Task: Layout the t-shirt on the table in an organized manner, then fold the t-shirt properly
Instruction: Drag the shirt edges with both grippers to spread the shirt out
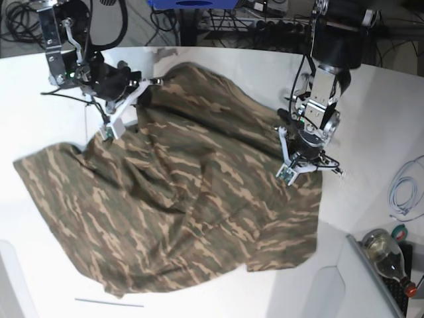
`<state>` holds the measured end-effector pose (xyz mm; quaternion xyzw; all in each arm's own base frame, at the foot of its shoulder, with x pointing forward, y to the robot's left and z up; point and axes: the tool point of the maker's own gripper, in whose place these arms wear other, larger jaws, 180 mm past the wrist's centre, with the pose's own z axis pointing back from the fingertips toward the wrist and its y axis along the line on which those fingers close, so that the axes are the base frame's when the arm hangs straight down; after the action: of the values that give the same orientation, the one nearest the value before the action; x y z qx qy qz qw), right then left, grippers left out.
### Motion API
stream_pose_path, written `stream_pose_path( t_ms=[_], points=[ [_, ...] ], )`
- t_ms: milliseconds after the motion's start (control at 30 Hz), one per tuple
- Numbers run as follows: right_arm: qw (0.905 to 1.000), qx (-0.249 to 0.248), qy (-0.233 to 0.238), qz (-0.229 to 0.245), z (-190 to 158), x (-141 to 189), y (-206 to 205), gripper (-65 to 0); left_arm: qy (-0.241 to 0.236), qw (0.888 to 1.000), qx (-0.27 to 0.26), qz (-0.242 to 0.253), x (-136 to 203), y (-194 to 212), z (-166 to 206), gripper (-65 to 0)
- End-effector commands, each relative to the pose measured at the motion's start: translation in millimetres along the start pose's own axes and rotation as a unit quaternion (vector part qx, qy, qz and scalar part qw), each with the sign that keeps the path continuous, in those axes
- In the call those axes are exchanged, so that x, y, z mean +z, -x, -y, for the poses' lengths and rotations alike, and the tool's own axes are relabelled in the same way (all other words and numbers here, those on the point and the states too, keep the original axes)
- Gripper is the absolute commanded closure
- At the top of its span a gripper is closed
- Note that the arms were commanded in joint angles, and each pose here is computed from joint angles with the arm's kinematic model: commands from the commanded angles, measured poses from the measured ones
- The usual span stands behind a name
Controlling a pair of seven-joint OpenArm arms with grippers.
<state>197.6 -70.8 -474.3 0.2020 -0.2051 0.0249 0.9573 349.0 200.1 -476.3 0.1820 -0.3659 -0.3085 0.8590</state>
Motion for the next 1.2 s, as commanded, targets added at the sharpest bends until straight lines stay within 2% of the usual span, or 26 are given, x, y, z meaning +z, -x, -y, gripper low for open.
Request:
stream_pose_path(
  t_ms=[0,133,233,333,400,533,667,800,900,1067,1167],
  points=[
    [0.9998,0.007,0.005,0.016,4,5,-11,-0.5,-0.029,0.999,0.007,0.032,1,-29,-27,0.0],
    [0.9999,0.006,0.008,0.006,5,5,-1,-0.5,-0.039,0.995,0.051,0.071,-13,-90,-57,0.0],
    [0.9998,0.010,0.017,-0.007,14,9,11,-0.5,-0.019,0.995,0.079,0.049,-41,-106,-61,0.0],
    [0.9997,0.009,0.019,-0.013,16,10,16,-0.5,0.015,0.994,0.090,0.052,-66,-122,-47,0.0],
    [0.9995,-0.001,0.031,-0.007,27,14,14,-0.5,0.025,0.995,0.085,0.046,-75,-114,-39,0.0],
    [0.9980,-0.020,0.058,0.012,52,24,3,-0.5,0.016,0.999,0.027,0.025,-80,-91,-33,0.0],
    [0.9954,-0.031,0.085,0.032,78,34,-21,-0.5,0.017,1.000,-0.012,-0.022,-76,-47,-23,0.0],
    [0.9935,-0.015,0.098,0.057,90,43,-62,-0.5,-0.011,0.997,-0.033,-0.066,-58,6,-28,0.0],
    [0.9922,-0.009,0.110,0.058,104,45,-90,-0.5,-0.039,0.995,-0.050,-0.070,-29,33,-31,0.0],
    [0.9910,-0.032,0.118,0.056,124,31,-125,-0.5,-0.013,0.994,-0.083,-0.065,28,50,1,0.0],
    [0.9898,-0.039,0.119,0.068,129,29,-151,-0.5,-0.001,0.995,-0.088,-0.037,60,37,22,0.0]
  ],
)
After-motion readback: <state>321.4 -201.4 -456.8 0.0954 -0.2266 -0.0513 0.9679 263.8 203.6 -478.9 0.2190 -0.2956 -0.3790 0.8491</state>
